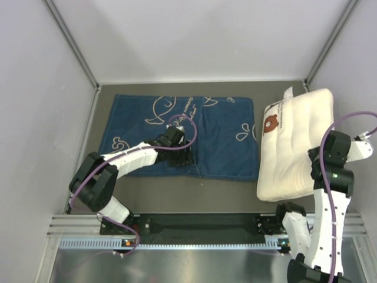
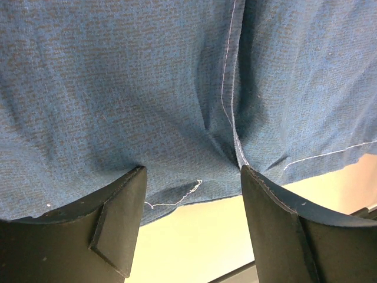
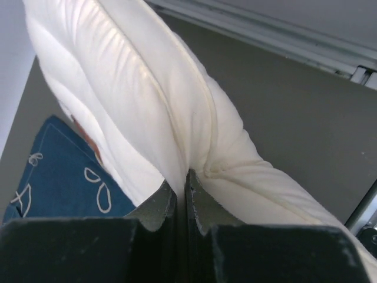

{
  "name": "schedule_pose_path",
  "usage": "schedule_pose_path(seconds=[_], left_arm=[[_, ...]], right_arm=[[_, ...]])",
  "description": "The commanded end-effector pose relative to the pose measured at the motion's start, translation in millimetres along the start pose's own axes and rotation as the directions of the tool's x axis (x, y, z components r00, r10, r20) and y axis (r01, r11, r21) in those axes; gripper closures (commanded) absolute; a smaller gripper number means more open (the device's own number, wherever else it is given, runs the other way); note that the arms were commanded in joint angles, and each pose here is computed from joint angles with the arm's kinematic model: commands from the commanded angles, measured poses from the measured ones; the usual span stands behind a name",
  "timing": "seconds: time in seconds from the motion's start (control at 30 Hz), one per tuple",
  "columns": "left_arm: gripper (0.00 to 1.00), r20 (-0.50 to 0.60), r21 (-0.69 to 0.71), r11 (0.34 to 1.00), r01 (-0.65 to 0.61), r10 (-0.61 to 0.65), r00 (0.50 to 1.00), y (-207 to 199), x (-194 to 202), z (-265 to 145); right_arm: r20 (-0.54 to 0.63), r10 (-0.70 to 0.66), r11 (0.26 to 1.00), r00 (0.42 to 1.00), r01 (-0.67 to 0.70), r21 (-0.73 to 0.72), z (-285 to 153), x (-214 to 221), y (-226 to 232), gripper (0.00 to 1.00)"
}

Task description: Put the pillow into the pillowcase

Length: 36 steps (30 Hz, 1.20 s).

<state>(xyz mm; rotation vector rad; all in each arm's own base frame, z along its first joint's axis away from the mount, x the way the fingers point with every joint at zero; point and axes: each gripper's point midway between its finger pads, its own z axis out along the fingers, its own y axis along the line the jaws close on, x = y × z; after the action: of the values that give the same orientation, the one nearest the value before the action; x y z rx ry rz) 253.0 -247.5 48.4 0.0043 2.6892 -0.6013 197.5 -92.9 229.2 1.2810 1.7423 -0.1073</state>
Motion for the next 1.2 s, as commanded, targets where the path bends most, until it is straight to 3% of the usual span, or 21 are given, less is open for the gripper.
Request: schedule_pose_path(seconds=[0.0, 0.07, 0.23, 0.33, 0.4, 0.43, 0.67, 0.73, 0.77, 0.83, 0.87, 0.93, 0.97, 1.0, 1.07, 1.13, 1.17], left_arm=[[0.3, 0.03, 0.005, 1.0, -0.024, 0.024, 0.999, -6.0, -11.1, -3.4], [0.3, 0.033, 0.013, 1.0, -0.027, 0.026, 0.999, -9.1, -13.3, -5.9], [0.29, 0.053, 0.016, 0.998, -0.064, 0.063, 0.997, -20.3, -19.0, -15.5], [0.28, 0.067, -0.035, 0.995, -0.089, 0.091, 0.994, -20.8, -21.3, -21.2], [0.27, 0.07, -0.035, 0.996, -0.08, 0.083, 0.994, -20.7, -21.6, -24.8], [0.27, 0.07, -0.036, 0.996, -0.079, 0.081, 0.994, -20.9, -21.1, -26.6], [0.26, 0.113, -0.087, 0.994, -0.067, 0.077, 0.991, -12.5, -27.7, -39.7], [0.26, 0.121, -0.082, 0.994, -0.066, 0.076, 0.99, -13.4, -29.3, -42.7], [0.26, 0.128, -0.075, 0.995, -0.064, 0.073, 0.989, -15.1, -30.3, -45.2], [0.26, 0.135, -0.079, 0.995, -0.063, 0.073, 0.988, -14.4, -31.2, -47.9], [0.26, 0.146, -0.083, 0.995, -0.062, 0.074, 0.987, -13.9, -33.8, -50.1], [0.25, 0.147, -0.098, 0.993, -0.061, 0.075, 0.986, -10.7, -34.1, -51.6], [0.25, 0.149, -0.105, 0.993, -0.059, 0.075, 0.986, -9.6, -34.1, -51.6], [0.25, 0.151, -0.106, 0.993, -0.059, 0.075, 0.986, -10.1, -35.0, -51.7], [0.25, 0.146, -0.107, 0.992, -0.061, 0.077, 0.986, -10.4, -35.8, -50.1], [0.25, 0.129, -0.087, 0.994, -0.066, 0.077, 0.989, -15.4, -34.1, -46.4], [0.25, 0.124, -0.074, 0.995, -0.069, 0.077, 0.989, -18.2, -33.8, -45.2]], right_arm=[[0.22, 0.134, 0.988, 0.966, -0.113, -0.105, -40.1, -75.4, 27.3, 1.0], [0.227, 0.149, 0.976, 0.963, -0.106, -0.188, -57.5, -91.3, 46.9, 1.0], [0.097, 0.161, 0.929, 0.982, -0.118, -0.351, -64.5, -88.4, 95.8, 1.0], [0.026, 0.258, 0.859, 0.966, -0.217, -0.464, -60.7, -85.4, 124.2, 1.0], [0.003, 0.357, 0.758, 0.934, -0.287, -0.586, -69.4, -102.7, 153.3, 1.0], [-0.013, 0.373, 0.742, 0.928, -0.307, -0.596, -62.5, -104.7, 162.2, 1.0], [0.026, 0.477, 0.591, 0.879, -0.298, -0.75, -73.3, -165.6, 245.9, 1.0], [0.104, 0.543, 0.56, 0.833, -0.267, -0.784, -86.4, -172.0, 255.7, 1.0], [0.081, 0.555, 0.525, 0.828, -0.273, -0.806, -100.7, -156.2, 266.0, 1.0], [0.138, 0.582, 0.533, 0.802, -0.248, -0.809, -97.2, -140.3, 257.7, 0.97], [0.1, 0.545, 0.525, 0.832, -0.246, -0.815, -102.6, -115.0, 264.0, 0.84], [0.104, 0.473, 0.587, 0.875, -0.224, -0.778, -89.0, -64.6, 249.3, 0.77], [0.046, 0.424, 0.571, 0.904, -0.228, -0.789, -103.1, -27.4, 249.0, 0.69], [0.079, 0.442, 0.633, 0.894, -0.248, -0.733, -94.2, -14.9, 227.9, 0.53], [0.073, 0.369, 0.71, 0.927, -0.23, -0.666, -87.5, 27.1, 184.7, 0.49], [0.037, 0.441, 0.75, 0.897, -0.346, -0.564, -77.0, 27.0, 147.7, 0.48], [0.079, 0.343, 0.829, 0.936, -0.262, -0.495, -64.8, 38.4, 125.4, 0.43]])
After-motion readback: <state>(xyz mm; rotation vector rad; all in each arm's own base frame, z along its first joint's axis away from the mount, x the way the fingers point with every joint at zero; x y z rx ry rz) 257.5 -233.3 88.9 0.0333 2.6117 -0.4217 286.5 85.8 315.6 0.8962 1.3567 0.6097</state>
